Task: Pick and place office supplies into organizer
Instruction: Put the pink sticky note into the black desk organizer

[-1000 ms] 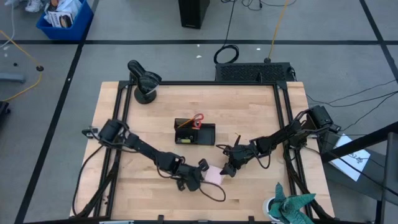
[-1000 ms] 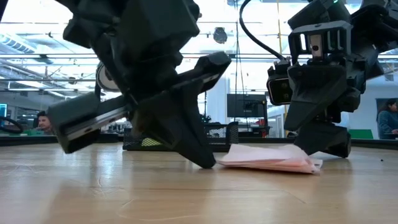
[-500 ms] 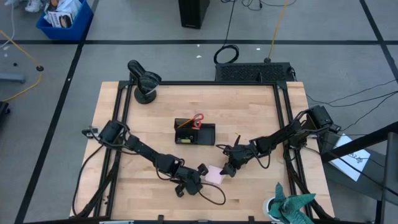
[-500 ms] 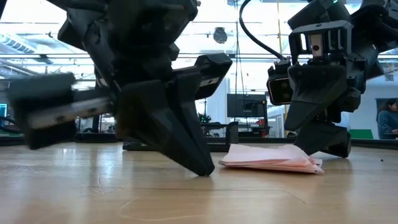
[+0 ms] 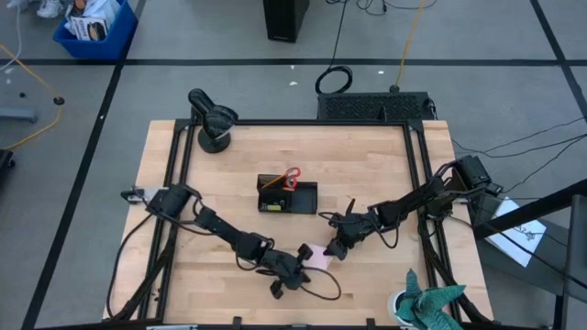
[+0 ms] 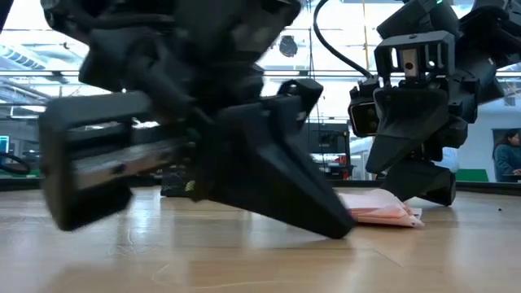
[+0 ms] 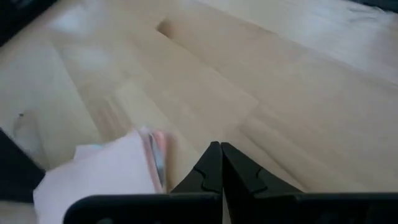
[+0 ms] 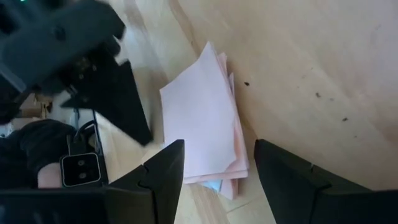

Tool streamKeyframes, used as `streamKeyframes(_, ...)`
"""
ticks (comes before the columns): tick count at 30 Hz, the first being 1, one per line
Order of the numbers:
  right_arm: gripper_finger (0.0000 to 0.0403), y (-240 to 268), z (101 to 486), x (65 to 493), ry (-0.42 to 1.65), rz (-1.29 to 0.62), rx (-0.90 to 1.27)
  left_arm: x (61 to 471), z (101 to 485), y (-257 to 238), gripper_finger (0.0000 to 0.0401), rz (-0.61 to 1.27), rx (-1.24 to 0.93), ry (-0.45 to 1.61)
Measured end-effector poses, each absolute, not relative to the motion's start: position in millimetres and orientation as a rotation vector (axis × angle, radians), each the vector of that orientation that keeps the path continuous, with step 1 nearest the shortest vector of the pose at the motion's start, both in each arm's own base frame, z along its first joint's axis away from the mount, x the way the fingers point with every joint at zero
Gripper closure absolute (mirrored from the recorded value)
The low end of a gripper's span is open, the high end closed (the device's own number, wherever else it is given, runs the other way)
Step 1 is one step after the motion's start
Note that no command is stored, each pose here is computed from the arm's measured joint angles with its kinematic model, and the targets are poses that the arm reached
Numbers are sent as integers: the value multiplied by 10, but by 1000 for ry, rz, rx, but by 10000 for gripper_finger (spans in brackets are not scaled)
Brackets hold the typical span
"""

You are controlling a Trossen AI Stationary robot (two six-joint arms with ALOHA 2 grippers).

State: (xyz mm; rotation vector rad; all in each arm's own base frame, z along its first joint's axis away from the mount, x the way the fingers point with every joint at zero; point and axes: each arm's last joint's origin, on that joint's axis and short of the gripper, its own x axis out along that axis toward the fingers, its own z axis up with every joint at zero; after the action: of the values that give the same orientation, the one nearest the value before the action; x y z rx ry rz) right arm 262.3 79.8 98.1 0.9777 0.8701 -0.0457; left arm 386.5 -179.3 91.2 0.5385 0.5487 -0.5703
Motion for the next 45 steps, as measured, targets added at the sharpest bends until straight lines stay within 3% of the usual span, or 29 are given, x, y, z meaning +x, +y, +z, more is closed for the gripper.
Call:
streamKeyframes(6, 214, 799, 981, 2622, 872, -34, 961, 3973, 843, -1630, 399, -531, 458, 578)
streamKeyframes(27, 217, 807, 980, 2617, 876, 19, 889, 4059, 793, -1128, 397, -434, 489, 704)
streamKeyframes(32, 251, 812, 998, 2633, 847, 51, 857, 4060, 789, -1111, 395, -438, 462, 712)
streamKeyframes(41, 349, 813, 1031, 2667, 789, 83, 839, 4025, 781, -1198, 391, -445, 430, 731)
streamKeyframes(45, 370, 820, 1071, 2695, 742, 109, 849, 4006, 779, -1249, 398, -443, 426, 737)
